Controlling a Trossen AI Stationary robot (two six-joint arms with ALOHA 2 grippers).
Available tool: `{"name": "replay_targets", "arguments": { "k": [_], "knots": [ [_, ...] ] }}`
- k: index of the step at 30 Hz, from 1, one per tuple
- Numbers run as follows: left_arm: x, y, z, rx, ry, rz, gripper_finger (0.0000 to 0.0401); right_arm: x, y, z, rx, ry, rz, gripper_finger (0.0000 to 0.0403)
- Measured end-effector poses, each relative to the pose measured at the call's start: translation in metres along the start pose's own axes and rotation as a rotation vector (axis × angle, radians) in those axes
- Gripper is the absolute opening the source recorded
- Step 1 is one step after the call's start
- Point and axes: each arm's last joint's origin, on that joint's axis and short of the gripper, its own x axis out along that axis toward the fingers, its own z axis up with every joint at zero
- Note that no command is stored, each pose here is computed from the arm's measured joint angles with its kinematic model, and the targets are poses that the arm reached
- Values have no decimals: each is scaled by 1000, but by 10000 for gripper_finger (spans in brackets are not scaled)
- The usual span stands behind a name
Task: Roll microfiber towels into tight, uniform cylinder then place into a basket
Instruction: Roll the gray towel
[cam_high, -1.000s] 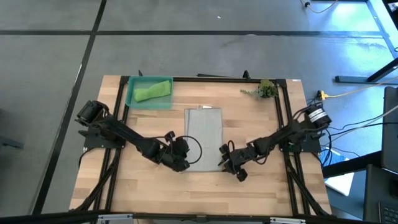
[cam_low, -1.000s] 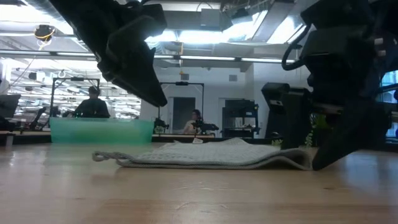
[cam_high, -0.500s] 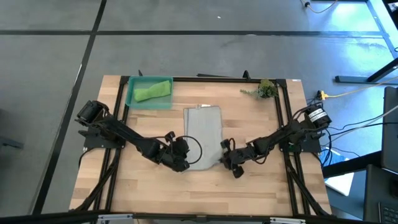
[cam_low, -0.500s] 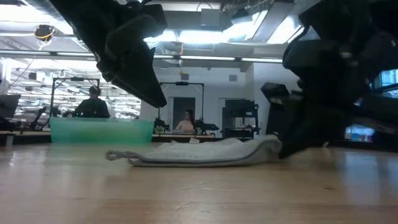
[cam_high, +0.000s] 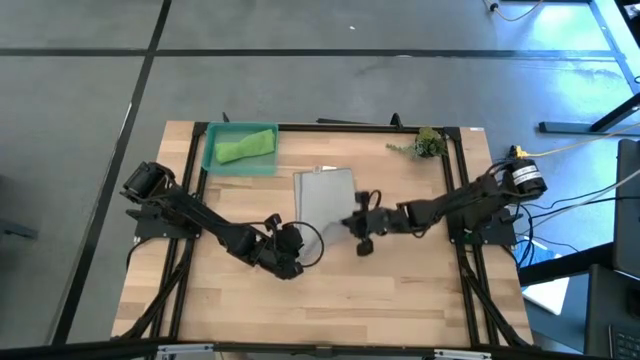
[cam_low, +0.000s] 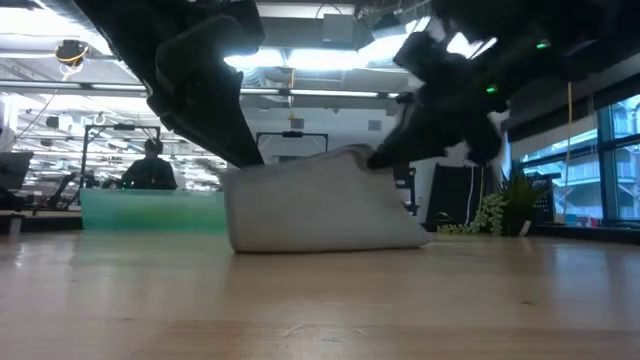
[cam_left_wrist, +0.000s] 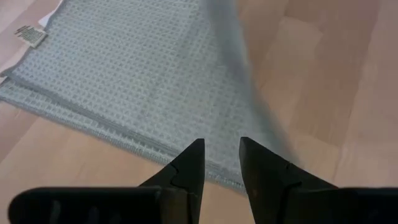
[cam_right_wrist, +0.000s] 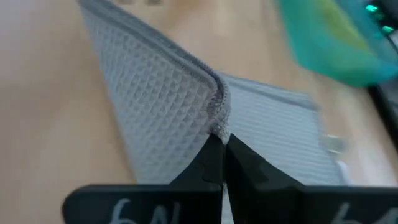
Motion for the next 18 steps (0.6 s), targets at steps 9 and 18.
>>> {"name": "replay_targets", "arguments": {
  "k": [9, 18],
  "knots": [
    [0, 0, 0, 0, 0, 0, 97, 13, -56, -18, 157, 119, -255, 3],
    [0, 0, 0, 0, 0, 1, 97, 17, -87, -32, 259, 137, -234, 3]
  ]
}}
